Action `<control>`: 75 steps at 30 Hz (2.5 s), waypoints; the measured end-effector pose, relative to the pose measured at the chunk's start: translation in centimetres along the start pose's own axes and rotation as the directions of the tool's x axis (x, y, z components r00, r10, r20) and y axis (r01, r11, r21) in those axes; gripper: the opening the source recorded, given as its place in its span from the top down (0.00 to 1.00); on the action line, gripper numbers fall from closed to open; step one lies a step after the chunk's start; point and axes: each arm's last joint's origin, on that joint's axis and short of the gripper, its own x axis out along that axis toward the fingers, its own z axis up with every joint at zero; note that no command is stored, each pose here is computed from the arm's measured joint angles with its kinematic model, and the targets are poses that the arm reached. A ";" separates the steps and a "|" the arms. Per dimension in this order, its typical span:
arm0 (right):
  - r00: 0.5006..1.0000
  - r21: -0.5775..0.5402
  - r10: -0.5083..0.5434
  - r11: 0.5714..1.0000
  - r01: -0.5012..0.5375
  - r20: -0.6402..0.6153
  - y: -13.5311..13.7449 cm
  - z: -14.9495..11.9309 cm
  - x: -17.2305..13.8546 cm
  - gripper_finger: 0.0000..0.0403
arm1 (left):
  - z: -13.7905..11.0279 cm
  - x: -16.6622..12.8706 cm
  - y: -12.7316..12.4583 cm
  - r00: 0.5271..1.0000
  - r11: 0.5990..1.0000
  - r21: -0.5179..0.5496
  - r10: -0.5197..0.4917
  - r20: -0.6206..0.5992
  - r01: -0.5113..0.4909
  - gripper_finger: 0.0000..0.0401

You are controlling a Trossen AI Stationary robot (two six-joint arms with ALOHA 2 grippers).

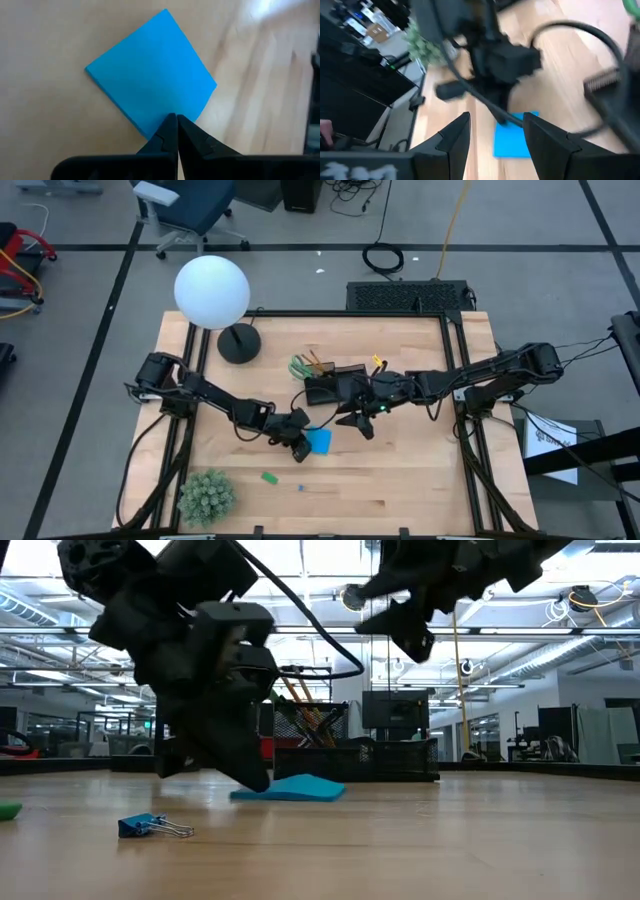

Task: Pick and place office supplies into organizer
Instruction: Put the blue sticky notes into the black desk organizer

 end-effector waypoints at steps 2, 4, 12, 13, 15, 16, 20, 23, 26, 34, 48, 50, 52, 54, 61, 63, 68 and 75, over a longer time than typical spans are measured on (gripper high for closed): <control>0.999 0.015 -0.009 1.000 0.009 -0.036 -0.1 -0.3 0.0 0.58 | -0.3 0.0 -0.3 1.000 0.999 0.030 -0.018 -0.024 0.019 1.00; 0.998 0.019 0.006 1.000 -0.005 -0.066 -0.2 -0.5 0.0 0.58 | -0.7 -0.2 -0.6 0.998 0.997 0.064 -0.033 -0.044 0.036 1.00; 0.988 0.124 0.088 0.990 -0.073 -0.125 0.1 -0.8 -0.1 0.58 | -2.1 -0.1 -1.6 0.994 0.984 0.157 -0.067 -0.091 0.081 1.00; 0.985 0.141 0.108 0.986 -0.089 -0.133 0.2 -0.8 0.0 0.58 | -2.2 -0.1 -1.6 0.993 0.983 0.166 -0.067 -0.093 0.082 1.00; 0.976 0.157 0.161 0.978 -0.138 -0.143 0.7 -0.9 0.0 0.58 | -2.4 -0.1 -1.7 0.993 0.980 0.181 -0.069 -0.098 0.086 1.00; 0.972 0.154 0.183 0.975 -0.160 -0.150 1.1 -1.0 0.0 0.58 | -2.4 -0.1 -1.7 0.993 0.979 0.187 -0.069 -0.099 0.087 1.00; 0.961 0.104 0.205 0.977 -0.188 -0.185 2.2 -1.9 0.1 0.58 | -2.5 -0.1 -1.8 0.992 0.971 0.219 -0.073 -0.101 0.094 1.00; 0.960 0.070 0.187 0.982 -0.176 -0.207 2.5 -2.5 0.5 0.58 | -2.5 -0.1 -1.9 0.992 0.967 0.236 -0.079 -0.100 0.100 1.00; 0.975 0.054 0.104 0.994 -0.096 -0.195 1.8 -3.5 0.7 0.58 | -2.4 -0.1 -2.1 0.990 0.956 0.265 -0.107 -0.089 0.127 1.00; 0.978 0.123 0.039 0.992 -0.014 -0.203 -1.4 -6.1 1.6 0.58 | -1.9 -0.2 -2.4 0.986 0.947 0.275 -0.152 -0.075 0.167 1.00; 0.966 0.174 0.171 0.975 -0.138 -0.192 -3.4 -7.7 6.4 0.58 | -1.8 -0.2 -2.5 0.983 0.954 0.239 -0.167 -0.075 0.180 1.00; 0.968 0.164 0.181 0.975 -0.153 -0.172 -3.3 -7.2 7.2 0.58 | -1.8 -0.3 -2.7 0.980 0.954 0.227 -0.184 -0.075 0.197 1.00; 0.969 0.145 0.185 0.976 -0.161 -0.164 -3.2 -6.7 7.9 0.58 | -1.8 -0.7 -3.0 0.976 0.951 0.222 -0.202 -0.076 0.214 1.00; 0.969 0.124 0.191 0.977 -0.173 -0.157 -3.2 -6.2 8.5 0.58 | -1.6 -1.1 -3.4 0.974 0.948 0.222 -0.219 -0.063 0.228 1.00; 0.974 0.106 0.160 0.984 -0.144 -0.163 -4.5 -5.9 9.4 0.58 | -1.4 -3.1 -3.8 0.987 0.955 0.250 -0.159 -0.022 0.160 1.00; 0.970 0.118 0.161 0.983 -0.141 -0.180 -5.1 -6.2 9.6 0.58 | -1.4 -3.3 -3.7 0.988 0.957 0.248 -0.151 -0.026 0.152 1.00; 0.960 0.107 0.189 0.980 -0.170 -0.204 -5.8 -6.3 9.7 0.58 | -1.7 -3.3 -4.1 0.985 0.956 0.237 -0.172 -0.028 0.173 1.00; 0.962 0.094 0.189 0.980 -0.174 -0.195 -6.4 -5.5 9.7 0.58 | -2.6 -3.7 -5.0 0.978 0.945 0.252 -0.205 -0.043 0.209 1.00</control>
